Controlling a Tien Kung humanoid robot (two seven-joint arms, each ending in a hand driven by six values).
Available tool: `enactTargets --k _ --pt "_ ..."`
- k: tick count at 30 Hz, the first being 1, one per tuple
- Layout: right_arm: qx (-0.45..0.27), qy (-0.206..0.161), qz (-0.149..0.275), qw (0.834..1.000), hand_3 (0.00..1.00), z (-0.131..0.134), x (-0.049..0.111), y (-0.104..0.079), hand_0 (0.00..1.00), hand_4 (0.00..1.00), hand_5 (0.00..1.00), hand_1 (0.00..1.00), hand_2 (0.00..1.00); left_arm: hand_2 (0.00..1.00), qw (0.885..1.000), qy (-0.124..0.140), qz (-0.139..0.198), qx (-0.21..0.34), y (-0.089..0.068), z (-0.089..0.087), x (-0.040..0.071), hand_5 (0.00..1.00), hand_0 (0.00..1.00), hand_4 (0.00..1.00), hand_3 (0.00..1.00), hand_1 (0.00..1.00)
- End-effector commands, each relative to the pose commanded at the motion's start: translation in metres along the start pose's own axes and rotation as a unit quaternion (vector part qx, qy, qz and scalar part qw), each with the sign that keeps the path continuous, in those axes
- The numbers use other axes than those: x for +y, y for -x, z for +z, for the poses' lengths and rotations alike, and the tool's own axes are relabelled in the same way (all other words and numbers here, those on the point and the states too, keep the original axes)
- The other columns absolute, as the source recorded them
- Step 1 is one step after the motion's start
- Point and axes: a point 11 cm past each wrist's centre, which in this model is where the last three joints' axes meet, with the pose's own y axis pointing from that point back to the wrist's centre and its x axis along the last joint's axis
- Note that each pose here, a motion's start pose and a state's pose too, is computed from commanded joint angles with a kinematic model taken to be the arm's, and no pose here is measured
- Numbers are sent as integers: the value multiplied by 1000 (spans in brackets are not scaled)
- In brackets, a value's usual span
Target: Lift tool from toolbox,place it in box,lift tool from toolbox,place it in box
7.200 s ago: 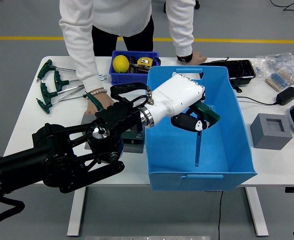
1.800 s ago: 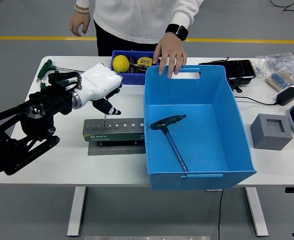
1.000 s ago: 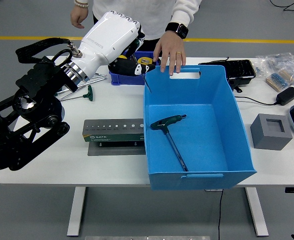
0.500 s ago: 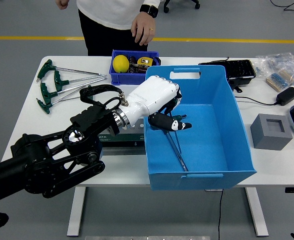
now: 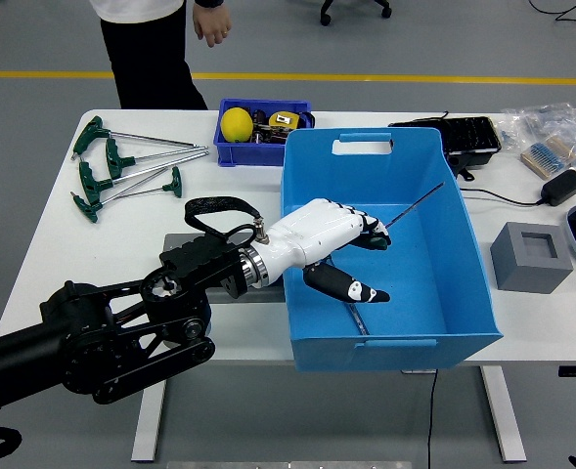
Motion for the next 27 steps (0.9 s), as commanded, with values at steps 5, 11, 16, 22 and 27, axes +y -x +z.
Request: enactTargets --k 5,11,16,22,27 --pt "-1 -1 0 1000 790 0 0 0 824 998 825 760 768 976 1000 -18 -8 -2 0 -10 2 758 747 973 805 827" --pt "-1 0 0 1000 790 0 0 0 822 998 824 760 768 998 999 -40 -17 -5 0 -20 4 769 775 972 830 861" --pt "-2 -1 0 1000 790 0 0 0 822 998 823 760 767 998 999 -52 16 7 -9 -28 9 769 780 969 848 855" --pt "-3 0 0 1000 790 1 0 0 823 998 822 760 767 993 982 -103 143 69 -35 -57 33 763 777 965 851 843" --pt "-3 1 0 1000 789 3 0 0 822 998 821 759 767 919 939 -166 236 190 -36 -91 64 767 774 959 821 808"
